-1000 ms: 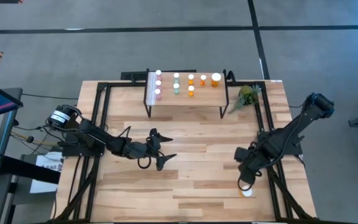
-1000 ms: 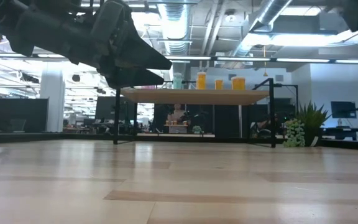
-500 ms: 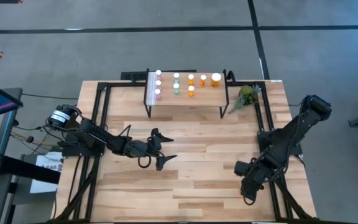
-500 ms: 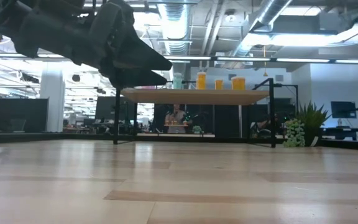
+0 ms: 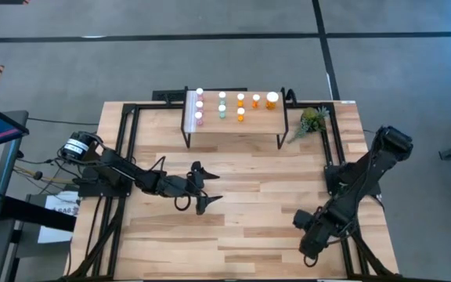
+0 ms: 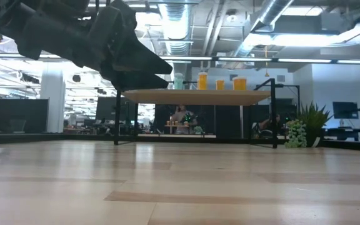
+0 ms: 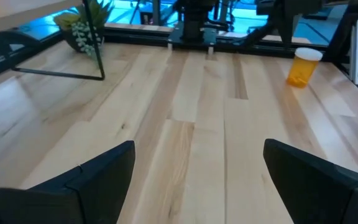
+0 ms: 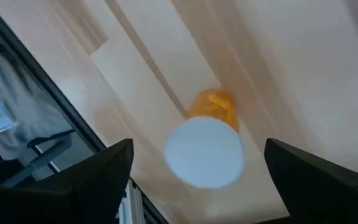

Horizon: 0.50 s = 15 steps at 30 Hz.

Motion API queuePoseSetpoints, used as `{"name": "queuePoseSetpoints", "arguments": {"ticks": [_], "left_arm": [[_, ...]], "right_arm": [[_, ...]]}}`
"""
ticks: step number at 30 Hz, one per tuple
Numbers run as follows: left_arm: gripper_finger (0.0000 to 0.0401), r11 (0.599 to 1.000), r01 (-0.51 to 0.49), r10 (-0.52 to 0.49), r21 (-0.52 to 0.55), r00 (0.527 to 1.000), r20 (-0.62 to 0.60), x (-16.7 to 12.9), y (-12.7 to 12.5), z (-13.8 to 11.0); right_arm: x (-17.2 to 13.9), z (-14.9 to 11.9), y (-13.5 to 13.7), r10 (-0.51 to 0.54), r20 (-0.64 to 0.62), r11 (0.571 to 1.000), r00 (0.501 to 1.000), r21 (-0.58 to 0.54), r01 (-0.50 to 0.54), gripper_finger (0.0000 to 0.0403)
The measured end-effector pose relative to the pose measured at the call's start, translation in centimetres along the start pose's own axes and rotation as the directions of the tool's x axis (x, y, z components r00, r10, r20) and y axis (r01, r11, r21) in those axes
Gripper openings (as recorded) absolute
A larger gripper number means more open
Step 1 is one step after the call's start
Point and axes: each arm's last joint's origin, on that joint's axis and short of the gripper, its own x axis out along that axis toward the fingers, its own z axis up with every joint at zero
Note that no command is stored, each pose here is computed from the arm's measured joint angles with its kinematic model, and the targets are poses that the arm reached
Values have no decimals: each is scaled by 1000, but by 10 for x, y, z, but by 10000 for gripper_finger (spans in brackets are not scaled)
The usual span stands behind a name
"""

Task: Pick and place medicine bottles onto shelf by color
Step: Put the large orange pill bottle on the shelf aligned with the other large orange pill bottle

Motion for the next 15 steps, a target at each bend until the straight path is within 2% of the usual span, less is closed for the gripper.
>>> {"name": "queuePoseSetpoints", "arguments": {"ticks": [4, 15], "left_arm": [[344, 1000, 12, -12, 2, 1000, -6, 0, 0, 0], [344, 1000, 13, -13, 2, 1000, -9, 0, 0, -1]], "right_arm": [[14, 1, 0, -58, -57, 998, 997, 4, 58, 384], [33, 4, -1, -134, -70, 991, 989, 19, 136, 383]]}}
